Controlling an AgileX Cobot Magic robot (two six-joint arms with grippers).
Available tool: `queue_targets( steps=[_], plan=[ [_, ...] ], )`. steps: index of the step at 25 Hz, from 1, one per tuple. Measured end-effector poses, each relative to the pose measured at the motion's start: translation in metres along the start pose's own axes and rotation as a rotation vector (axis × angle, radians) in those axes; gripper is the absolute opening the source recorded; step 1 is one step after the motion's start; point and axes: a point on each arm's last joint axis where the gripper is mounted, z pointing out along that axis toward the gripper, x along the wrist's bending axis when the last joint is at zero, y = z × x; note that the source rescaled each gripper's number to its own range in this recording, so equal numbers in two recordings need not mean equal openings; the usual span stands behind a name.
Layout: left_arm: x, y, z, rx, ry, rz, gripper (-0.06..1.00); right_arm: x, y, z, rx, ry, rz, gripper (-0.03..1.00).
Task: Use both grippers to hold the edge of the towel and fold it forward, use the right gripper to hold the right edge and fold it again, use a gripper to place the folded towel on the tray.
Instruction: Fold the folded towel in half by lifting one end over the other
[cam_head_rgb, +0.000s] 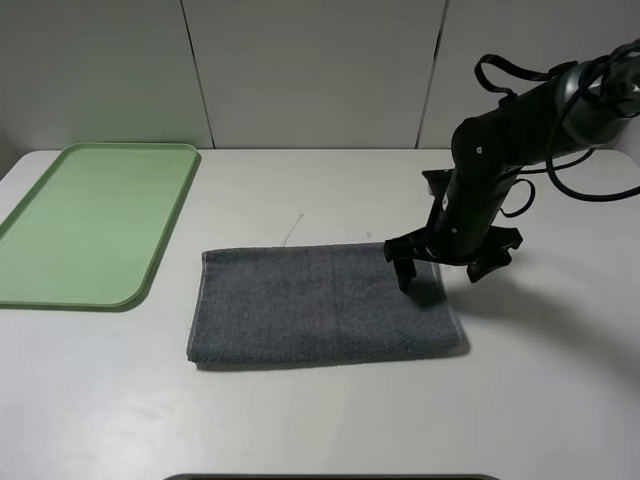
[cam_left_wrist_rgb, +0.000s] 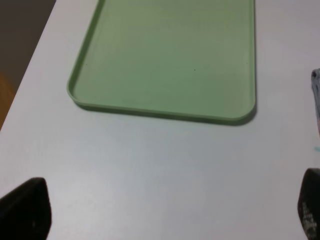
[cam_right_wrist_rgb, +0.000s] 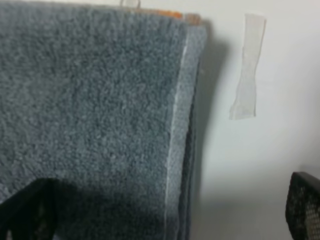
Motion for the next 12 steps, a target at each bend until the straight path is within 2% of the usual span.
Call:
queue_targets(
  steps=[12],
  plan=[
    [0.0, 0.0, 0.0, 0.0, 0.0, 0.0, 1.0, 0.0013, 0.0016, 0.0093, 0.005, 0.003, -0.015, 1.0]
  ],
)
